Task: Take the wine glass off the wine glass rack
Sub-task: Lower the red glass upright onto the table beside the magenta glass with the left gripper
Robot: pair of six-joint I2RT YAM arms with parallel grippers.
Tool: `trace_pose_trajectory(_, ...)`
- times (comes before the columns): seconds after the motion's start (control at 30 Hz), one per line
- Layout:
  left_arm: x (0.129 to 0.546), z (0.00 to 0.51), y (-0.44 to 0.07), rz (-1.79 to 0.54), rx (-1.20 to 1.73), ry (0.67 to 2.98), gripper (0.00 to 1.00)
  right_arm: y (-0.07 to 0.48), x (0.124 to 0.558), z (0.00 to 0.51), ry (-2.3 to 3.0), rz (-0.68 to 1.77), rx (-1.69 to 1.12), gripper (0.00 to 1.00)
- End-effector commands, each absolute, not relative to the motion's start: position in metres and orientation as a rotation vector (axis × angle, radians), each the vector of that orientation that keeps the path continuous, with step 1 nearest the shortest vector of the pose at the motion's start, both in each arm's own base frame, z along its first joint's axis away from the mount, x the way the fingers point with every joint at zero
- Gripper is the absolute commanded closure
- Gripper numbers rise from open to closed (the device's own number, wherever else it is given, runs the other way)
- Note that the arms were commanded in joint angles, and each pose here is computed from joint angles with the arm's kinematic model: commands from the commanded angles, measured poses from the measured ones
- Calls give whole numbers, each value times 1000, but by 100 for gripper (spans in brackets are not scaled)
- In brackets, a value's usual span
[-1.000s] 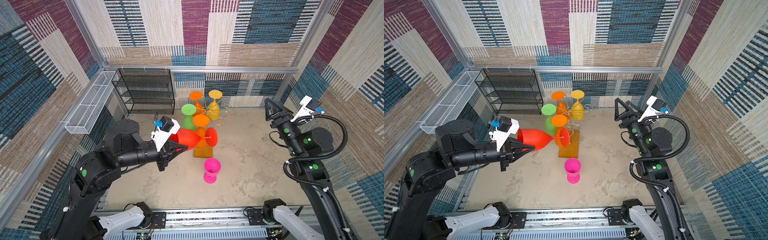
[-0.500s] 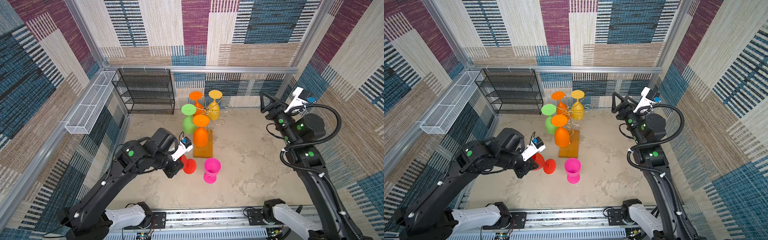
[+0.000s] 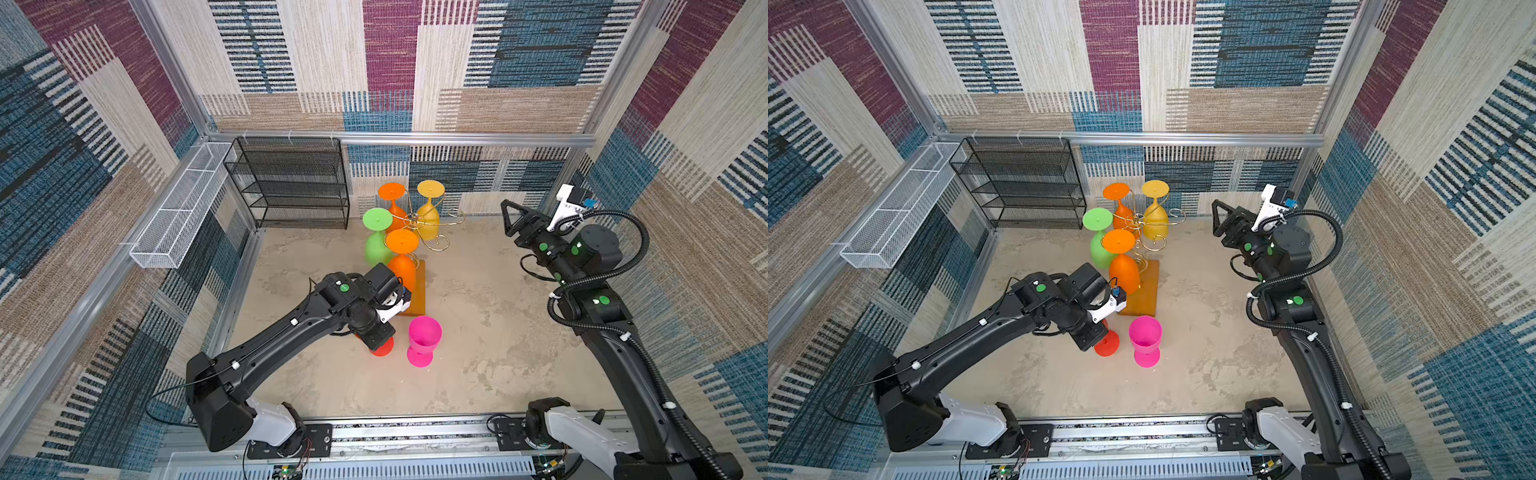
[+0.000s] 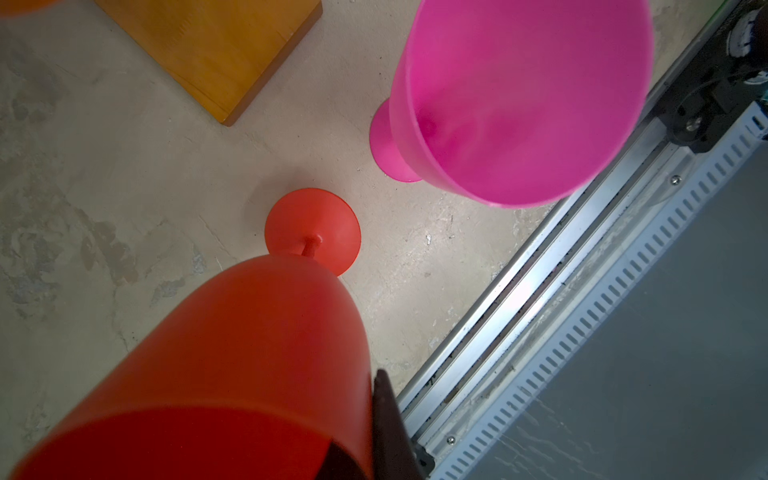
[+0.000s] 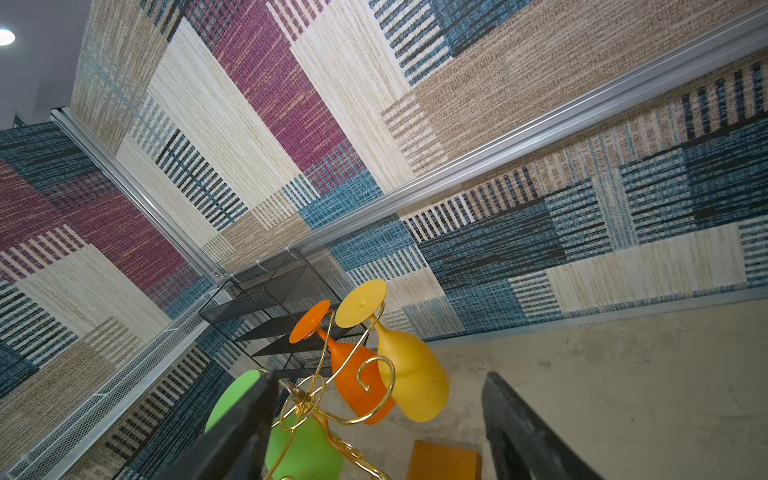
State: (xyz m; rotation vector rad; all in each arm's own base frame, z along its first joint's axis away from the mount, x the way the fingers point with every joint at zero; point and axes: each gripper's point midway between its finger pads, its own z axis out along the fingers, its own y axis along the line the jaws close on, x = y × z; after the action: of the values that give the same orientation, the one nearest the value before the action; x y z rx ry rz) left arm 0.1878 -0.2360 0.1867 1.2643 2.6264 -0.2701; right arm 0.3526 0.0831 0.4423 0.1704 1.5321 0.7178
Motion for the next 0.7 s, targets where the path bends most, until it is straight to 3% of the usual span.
trace_pose_trajectory(0.0,194,178,-251,-267,1240,2636,100,87,353,445,1521,732,142,22)
trace_pose_trajectory(0.47,190,153,-257,-191,1295,2693,100,91,359,442,1533,754,137,22)
trace_pose_trajectory(0.67,180,164,-267,-313,1309,2678,75,94,362,436,1549,766,136,22)
